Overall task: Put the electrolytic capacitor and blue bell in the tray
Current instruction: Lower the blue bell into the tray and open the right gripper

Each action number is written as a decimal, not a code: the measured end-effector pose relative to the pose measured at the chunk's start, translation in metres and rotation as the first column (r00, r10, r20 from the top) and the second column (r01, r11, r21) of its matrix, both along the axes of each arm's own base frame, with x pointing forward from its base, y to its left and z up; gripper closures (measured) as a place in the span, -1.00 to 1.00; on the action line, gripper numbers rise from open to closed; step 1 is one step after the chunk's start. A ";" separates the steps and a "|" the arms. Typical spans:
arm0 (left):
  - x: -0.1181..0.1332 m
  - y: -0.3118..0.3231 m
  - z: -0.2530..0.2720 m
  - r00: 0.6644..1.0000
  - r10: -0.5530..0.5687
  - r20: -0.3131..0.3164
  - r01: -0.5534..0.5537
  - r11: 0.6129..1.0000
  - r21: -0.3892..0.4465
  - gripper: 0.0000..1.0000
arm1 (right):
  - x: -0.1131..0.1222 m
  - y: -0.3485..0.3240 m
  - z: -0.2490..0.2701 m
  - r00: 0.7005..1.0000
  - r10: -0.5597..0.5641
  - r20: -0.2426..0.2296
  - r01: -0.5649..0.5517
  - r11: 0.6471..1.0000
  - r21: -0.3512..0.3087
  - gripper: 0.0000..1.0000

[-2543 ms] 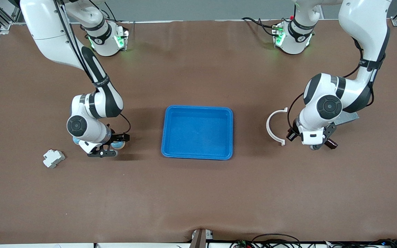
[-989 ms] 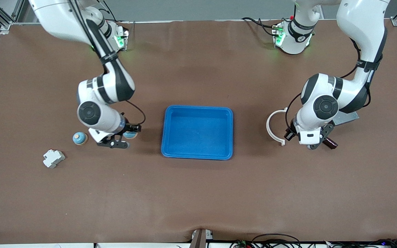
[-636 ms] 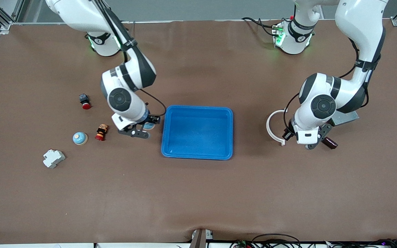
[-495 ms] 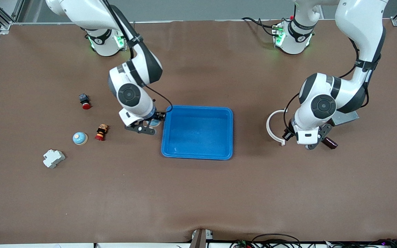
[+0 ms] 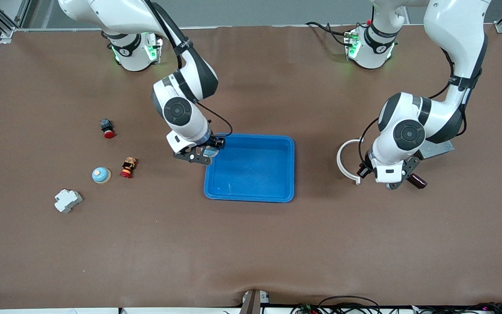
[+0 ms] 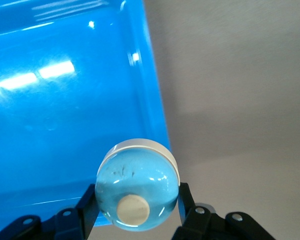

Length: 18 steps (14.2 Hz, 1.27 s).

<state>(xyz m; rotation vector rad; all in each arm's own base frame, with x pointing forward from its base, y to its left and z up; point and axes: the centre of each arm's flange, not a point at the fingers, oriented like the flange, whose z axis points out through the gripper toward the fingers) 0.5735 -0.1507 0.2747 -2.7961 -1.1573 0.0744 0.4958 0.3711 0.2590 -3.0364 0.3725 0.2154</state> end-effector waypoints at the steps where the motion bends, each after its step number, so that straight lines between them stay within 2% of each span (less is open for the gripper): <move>1: 0.000 0.000 0.000 1.000 0.000 0.000 0.000 1.000 0.000 0.32 | -0.002 0.005 -0.006 1.000 -0.002 0.008 0.002 1.000 0.009 -0.35; 6: 0.001 0.001 0.001 1.000 0.002 0.002 -0.002 1.000 0.000 0.32 | -0.007 0.015 -0.033 1.000 0.001 0.021 -0.001 1.000 0.010 -0.35; 18: 0.002 -0.002 0.001 0.998 0.064 -0.002 -0.064 0.998 0.009 0.32 | -0.014 0.040 -0.062 0.999 0.038 0.008 -0.038 0.999 -0.004 -0.35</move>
